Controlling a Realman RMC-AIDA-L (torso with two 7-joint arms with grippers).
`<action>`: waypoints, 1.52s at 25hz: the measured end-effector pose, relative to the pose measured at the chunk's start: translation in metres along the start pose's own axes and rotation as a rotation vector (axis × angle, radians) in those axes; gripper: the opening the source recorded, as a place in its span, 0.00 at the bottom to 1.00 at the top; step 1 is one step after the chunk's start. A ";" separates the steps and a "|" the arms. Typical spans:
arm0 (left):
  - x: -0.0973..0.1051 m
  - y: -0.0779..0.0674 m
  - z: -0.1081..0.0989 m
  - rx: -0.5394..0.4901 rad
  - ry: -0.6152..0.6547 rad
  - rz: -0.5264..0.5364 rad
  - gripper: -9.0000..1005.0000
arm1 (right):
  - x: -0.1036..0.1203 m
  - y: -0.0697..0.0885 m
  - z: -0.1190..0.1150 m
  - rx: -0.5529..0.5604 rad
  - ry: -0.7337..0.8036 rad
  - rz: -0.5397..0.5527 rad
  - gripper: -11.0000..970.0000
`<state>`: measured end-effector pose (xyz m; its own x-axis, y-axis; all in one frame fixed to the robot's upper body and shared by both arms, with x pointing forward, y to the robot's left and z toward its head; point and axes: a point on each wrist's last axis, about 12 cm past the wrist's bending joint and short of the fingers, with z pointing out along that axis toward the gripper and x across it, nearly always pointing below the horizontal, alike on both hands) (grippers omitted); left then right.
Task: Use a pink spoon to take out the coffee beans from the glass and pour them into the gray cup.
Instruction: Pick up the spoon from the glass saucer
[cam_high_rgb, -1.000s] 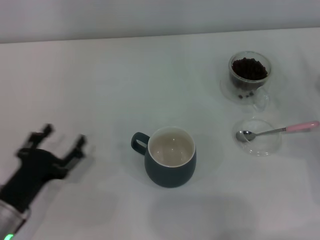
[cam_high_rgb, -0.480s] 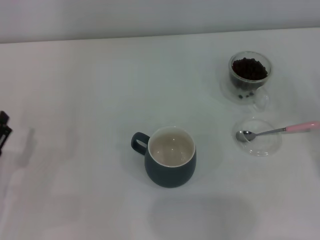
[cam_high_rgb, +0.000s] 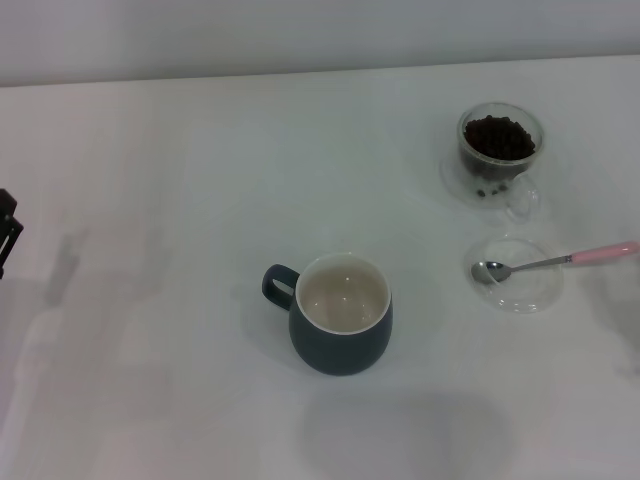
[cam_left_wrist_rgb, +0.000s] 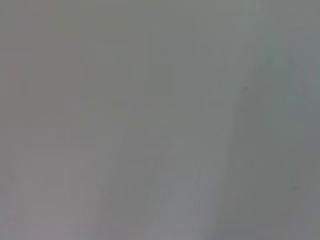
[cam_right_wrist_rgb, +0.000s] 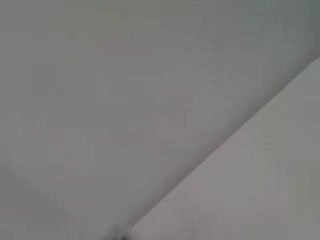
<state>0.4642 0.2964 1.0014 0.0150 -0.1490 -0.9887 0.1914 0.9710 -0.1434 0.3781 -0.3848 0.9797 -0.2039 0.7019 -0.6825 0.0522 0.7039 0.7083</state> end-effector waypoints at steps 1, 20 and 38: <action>0.000 0.000 0.001 0.003 0.000 0.001 0.86 | 0.003 0.002 0.002 -0.017 0.027 0.002 0.69; -0.002 -0.001 0.007 0.010 -0.005 0.002 0.86 | 0.005 0.015 0.041 -0.079 0.200 0.016 0.87; -0.002 0.002 0.009 0.008 0.005 0.018 0.86 | 0.006 0.018 0.038 -0.114 0.214 0.053 0.33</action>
<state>0.4732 0.2973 1.0035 0.0139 -0.1310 -0.9913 0.1989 0.9719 -0.1256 0.4148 -0.3637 0.9817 -0.4071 0.6899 -0.5986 -0.0397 0.6414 0.7662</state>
